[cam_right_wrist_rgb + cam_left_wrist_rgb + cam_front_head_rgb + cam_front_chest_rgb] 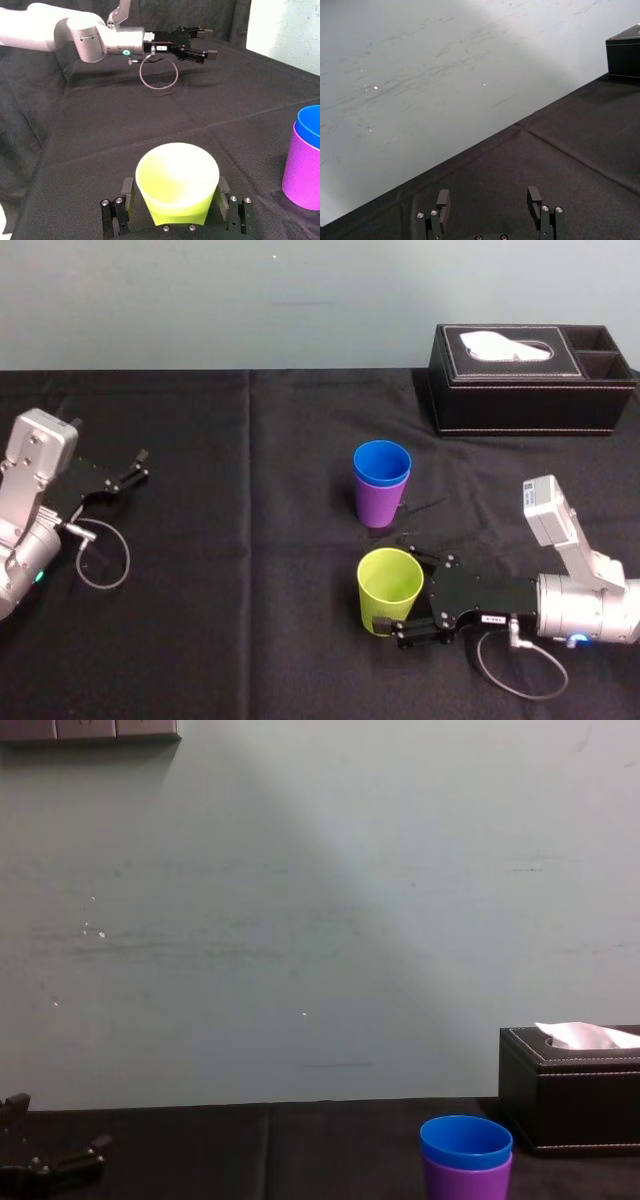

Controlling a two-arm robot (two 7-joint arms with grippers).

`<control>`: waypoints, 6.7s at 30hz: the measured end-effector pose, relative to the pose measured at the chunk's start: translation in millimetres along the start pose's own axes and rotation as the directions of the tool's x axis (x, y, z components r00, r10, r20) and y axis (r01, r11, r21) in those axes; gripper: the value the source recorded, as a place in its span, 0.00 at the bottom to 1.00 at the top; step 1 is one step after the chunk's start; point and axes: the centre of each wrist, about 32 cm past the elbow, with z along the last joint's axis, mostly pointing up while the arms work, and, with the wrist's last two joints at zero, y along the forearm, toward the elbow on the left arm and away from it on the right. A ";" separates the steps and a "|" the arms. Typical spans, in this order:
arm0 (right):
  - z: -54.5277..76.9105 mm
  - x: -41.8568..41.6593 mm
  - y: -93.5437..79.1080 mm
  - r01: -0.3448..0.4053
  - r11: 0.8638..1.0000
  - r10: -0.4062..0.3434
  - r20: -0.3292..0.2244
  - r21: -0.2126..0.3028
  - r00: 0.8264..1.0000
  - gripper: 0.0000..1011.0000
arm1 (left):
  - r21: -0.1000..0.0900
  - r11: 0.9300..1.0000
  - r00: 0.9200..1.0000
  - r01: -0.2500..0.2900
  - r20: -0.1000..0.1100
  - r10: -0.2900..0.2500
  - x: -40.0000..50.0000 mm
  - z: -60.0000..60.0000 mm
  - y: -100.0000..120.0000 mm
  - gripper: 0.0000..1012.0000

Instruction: Stack the three plastic cups sequentially using one hand.

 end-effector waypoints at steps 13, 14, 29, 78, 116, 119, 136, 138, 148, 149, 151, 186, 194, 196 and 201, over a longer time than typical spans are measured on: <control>0.1 -0.7 -1.6 0.003 1.000 -0.003 0.000 0.001 1.000 0.92 | 0.000 1.000 1.000 0.000 0.000 0.000 0.0 0.0 0.0 1.00; 0.2 -0.8 -1.7 0.003 1.000 -0.003 0.000 0.001 1.000 0.89 | 0.000 1.000 1.000 0.000 0.000 0.000 0.0 0.0 0.0 1.00; 0.3 -0.9 -2.3 0.006 1.000 -0.006 0.000 0.002 1.000 0.73 | 0.000 1.000 1.000 0.000 0.000 0.000 0.0 0.0 0.0 1.00; 93.2 -12.8 -30.1 0.216 0.974 -0.216 -0.010 0.075 0.976 0.73 | 0.000 1.000 1.000 0.000 0.000 0.000 0.0 0.0 0.0 1.00; 111.2 73.8 15.5 0.246 0.969 -0.246 0.000 0.002 0.969 0.73 | 0.000 1.000 1.000 0.000 0.000 0.000 0.0 0.0 0.0 1.00; 109.4 75.0 17.2 0.241 0.970 -0.241 -0.006 -0.001 0.970 0.73 | 0.000 1.000 1.000 0.000 0.000 0.000 0.0 0.0 0.0 1.00; 90.9 73.4 15.1 0.239 0.971 -0.240 -0.036 -0.013 0.970 0.73 | 0.000 1.000 1.000 0.000 0.000 0.000 0.0 0.0 0.0 1.00; 88.1 73.2 14.8 0.238 0.971 -0.239 -0.039 -0.013 0.970 0.73 | 0.000 1.000 1.000 0.000 0.000 0.000 0.0 0.0 0.0 1.00; 88.8 73.0 15.0 0.238 0.971 -0.238 -0.038 -0.012 0.970 0.73 | 0.000 1.000 1.000 0.000 0.000 0.000 0.0 0.0 0.0 1.00; 89.0 73.0 15.0 0.238 0.971 -0.238 -0.038 -0.012 0.970 0.73 | 0.000 1.000 1.000 0.000 0.000 0.000 0.0 0.0 0.0 1.00; 89.3 73.0 15.0 0.238 0.971 -0.238 -0.038 -0.012 0.970 0.73 | 0.000 1.000 1.000 0.000 0.000 0.000 0.0 0.0 0.0 1.00; 90.2 66.1 7.0 0.272 0.962 -0.272 -0.027 -0.003 0.962 0.99 | 0.000 1.000 1.000 0.000 0.000 0.000 0.0 0.0 0.0 1.00; 83.5 39.6 -21.9 0.370 0.928 -0.370 -0.004 0.033 0.929 0.99 | 0.000 1.000 1.000 0.000 0.000 0.000 0.0 0.0 0.0 1.00; 81.7 33.2 -27.8 0.396 0.917 -0.396 0.003 0.039 0.918 0.99 | 0.000 1.000 1.000 0.000 0.000 0.000 0.0 0.0 0.0 1.00; 74.5 11.0 -43.9 0.495 0.868 -0.497 0.032 0.044 0.867 0.99 | 0.000 1.000 1.000 0.000 0.000 0.000 0.0 0.0 0.0 1.00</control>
